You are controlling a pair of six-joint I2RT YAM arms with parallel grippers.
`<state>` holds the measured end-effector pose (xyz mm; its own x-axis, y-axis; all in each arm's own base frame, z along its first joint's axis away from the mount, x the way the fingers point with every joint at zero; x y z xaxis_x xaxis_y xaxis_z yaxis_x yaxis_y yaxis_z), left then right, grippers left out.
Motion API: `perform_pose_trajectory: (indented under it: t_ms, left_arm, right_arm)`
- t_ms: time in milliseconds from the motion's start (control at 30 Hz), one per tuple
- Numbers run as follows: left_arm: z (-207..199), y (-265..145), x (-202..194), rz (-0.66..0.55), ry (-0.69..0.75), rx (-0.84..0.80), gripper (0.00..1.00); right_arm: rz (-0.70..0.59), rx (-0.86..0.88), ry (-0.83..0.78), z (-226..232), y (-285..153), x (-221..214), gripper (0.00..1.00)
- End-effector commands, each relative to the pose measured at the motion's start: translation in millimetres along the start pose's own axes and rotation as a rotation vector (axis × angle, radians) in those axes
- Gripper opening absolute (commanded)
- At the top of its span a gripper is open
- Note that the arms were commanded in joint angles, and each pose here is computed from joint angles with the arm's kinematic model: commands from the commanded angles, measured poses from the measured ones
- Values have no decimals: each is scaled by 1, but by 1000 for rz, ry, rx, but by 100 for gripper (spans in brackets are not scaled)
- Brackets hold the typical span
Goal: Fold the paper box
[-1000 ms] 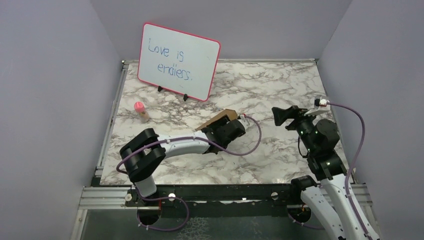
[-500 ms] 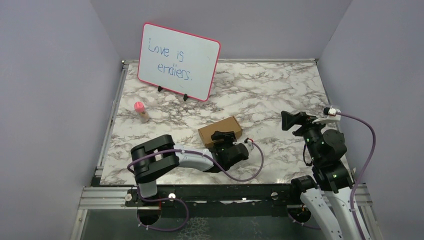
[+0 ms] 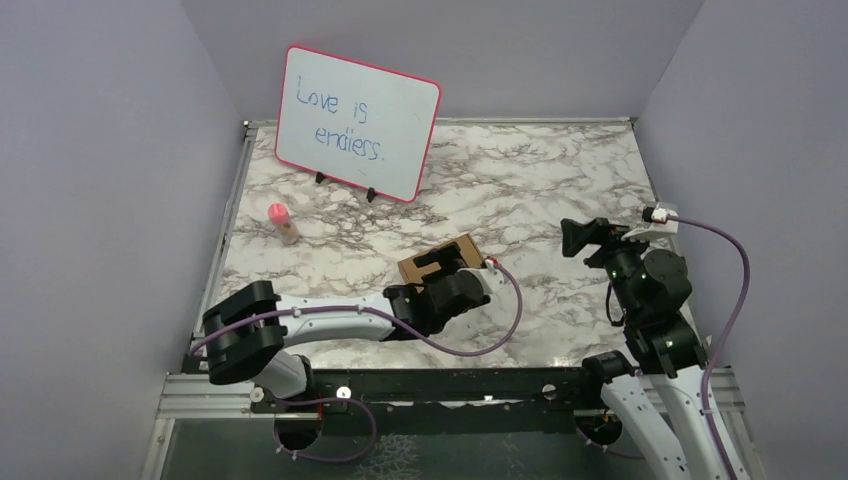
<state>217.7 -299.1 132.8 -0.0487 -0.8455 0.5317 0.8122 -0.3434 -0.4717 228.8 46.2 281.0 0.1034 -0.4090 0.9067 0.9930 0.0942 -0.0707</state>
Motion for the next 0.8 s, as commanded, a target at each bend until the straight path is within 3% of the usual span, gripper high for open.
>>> perform_pose_trajectory:
  t_ms: [0, 100, 300, 600, 767]
  left_arm:
    - [20, -4, 5, -39, -208, -83, 99]
    - [51, 1, -5, -22, -352, -53, 99]
    - [107, 5, -33, 34, -660, 45, 99]
    - [182, -35, -100, -4, -1107, 202, 99]
    - [213, -68, -137, -43, -1180, 304, 99]
  right_arm:
    - [-10, -29, -22, -3, -2, 8, 95]
    - [-7, -23, -27, -3, -2, 7, 100]
    - [-1, -21, -40, -3, 0, 6, 100]
    - [-10, -8, -74, 0, -2, 12, 100]
    - [-26, -35, -89, -4, -2, 16, 100]
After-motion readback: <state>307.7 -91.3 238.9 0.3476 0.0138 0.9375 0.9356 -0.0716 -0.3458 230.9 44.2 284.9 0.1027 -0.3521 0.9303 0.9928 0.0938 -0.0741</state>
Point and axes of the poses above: each gripper's point midway between its finger pads, its own y axis out along the fingers, its own z axis along the line the jaws close on, x = y × z, the point moved 2 cm from there along -y, back along the fingers, and after that the axes turned 7 degrees about y, right-handed, at the moved point
